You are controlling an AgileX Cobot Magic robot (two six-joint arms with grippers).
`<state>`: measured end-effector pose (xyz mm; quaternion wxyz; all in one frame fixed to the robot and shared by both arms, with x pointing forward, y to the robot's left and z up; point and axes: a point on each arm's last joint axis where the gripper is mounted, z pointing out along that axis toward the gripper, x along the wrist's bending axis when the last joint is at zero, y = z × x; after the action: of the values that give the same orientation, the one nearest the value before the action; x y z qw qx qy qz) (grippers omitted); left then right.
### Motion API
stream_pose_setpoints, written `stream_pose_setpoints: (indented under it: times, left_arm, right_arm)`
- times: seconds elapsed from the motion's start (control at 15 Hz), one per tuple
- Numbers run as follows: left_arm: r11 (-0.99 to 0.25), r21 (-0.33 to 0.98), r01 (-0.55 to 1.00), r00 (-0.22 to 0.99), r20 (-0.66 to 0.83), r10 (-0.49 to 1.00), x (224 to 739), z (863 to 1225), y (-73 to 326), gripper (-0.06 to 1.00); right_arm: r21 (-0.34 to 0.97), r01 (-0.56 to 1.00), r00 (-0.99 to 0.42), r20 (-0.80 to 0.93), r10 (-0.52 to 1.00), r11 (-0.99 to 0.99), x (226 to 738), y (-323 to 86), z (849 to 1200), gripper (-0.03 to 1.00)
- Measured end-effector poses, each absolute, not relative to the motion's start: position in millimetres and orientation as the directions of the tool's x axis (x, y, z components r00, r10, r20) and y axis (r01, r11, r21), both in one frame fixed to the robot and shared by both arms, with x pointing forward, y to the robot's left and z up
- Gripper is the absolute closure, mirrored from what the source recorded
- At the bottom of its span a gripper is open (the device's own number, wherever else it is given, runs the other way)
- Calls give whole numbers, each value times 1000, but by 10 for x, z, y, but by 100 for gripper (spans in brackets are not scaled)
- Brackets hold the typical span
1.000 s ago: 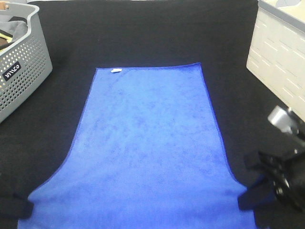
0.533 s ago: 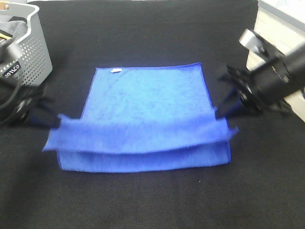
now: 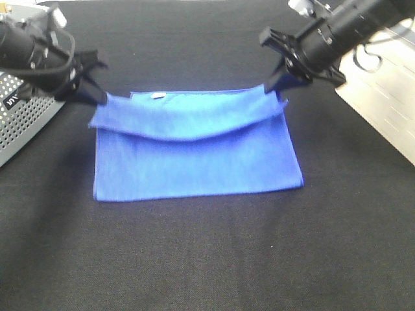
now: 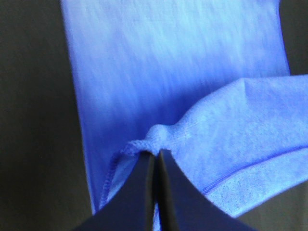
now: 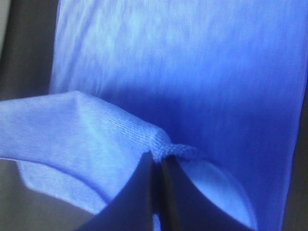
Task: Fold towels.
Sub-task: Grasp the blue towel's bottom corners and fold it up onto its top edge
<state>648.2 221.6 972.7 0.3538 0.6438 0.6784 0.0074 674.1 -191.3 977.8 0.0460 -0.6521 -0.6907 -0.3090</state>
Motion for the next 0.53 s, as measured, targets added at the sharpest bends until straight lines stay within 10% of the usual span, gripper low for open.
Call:
stream_pose_setpoints:
  times: [0.53]
  left_arm:
    - [180, 554, 812, 121, -462, 879, 7412, 9353, 2133, 94]
  right_arm:
    - [496, 867, -165, 357, 919, -37, 7681, -2024, 9470, 97]
